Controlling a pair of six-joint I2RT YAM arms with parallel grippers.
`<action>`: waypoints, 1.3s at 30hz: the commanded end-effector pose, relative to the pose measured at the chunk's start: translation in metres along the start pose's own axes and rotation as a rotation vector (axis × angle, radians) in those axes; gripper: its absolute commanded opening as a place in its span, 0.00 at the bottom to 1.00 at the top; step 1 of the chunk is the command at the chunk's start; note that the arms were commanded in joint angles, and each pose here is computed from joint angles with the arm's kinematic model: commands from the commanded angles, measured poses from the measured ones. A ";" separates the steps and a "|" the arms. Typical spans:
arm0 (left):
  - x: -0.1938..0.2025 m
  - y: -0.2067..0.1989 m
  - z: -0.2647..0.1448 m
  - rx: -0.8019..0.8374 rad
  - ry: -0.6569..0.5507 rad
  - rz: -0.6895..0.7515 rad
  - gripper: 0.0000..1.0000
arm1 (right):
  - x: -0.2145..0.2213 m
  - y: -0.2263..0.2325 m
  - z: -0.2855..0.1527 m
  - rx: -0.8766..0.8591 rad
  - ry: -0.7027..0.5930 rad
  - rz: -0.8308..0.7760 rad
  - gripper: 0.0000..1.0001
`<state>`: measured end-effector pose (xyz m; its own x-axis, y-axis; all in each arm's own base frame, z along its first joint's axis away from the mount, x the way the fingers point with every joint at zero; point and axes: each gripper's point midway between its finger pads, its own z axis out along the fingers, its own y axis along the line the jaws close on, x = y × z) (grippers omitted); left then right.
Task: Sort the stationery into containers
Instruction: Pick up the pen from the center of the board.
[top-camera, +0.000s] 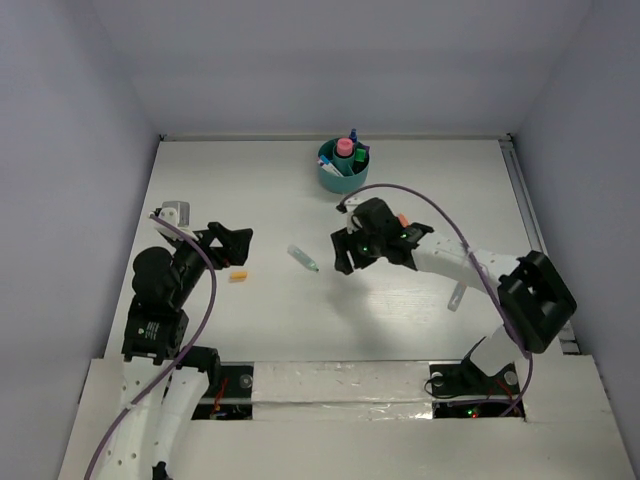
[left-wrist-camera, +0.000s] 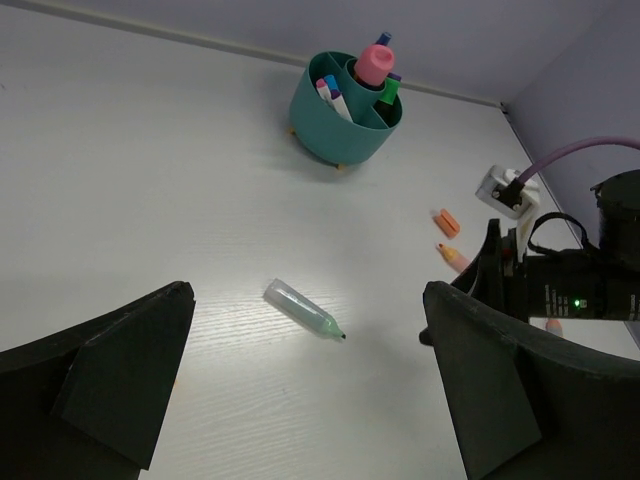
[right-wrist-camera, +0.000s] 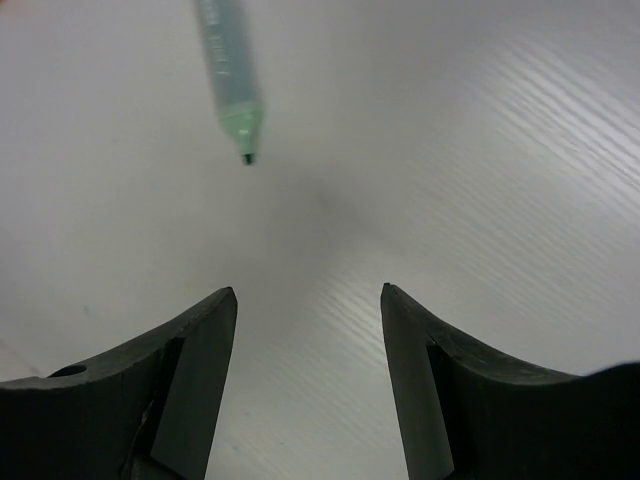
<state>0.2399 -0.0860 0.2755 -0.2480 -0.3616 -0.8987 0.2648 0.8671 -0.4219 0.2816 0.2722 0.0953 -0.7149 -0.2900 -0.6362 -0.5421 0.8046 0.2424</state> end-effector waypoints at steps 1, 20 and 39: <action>-0.006 -0.005 0.004 0.029 -0.027 0.019 0.99 | -0.036 0.044 -0.001 -0.120 -0.075 -0.078 0.66; -0.007 -0.007 0.003 0.038 -0.030 0.022 0.99 | -0.018 -0.164 -0.085 0.583 -0.266 0.400 0.65; -0.016 -0.039 -0.024 0.136 -0.094 0.052 0.99 | 0.125 -0.234 -0.149 0.894 -0.157 0.982 0.71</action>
<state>0.2143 -0.1081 0.2948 -0.2041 -0.3476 -0.9152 0.3884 0.8294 -0.4016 0.2641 -0.0241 0.0787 -0.5482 0.5836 -0.5991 0.6423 0.7525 0.1455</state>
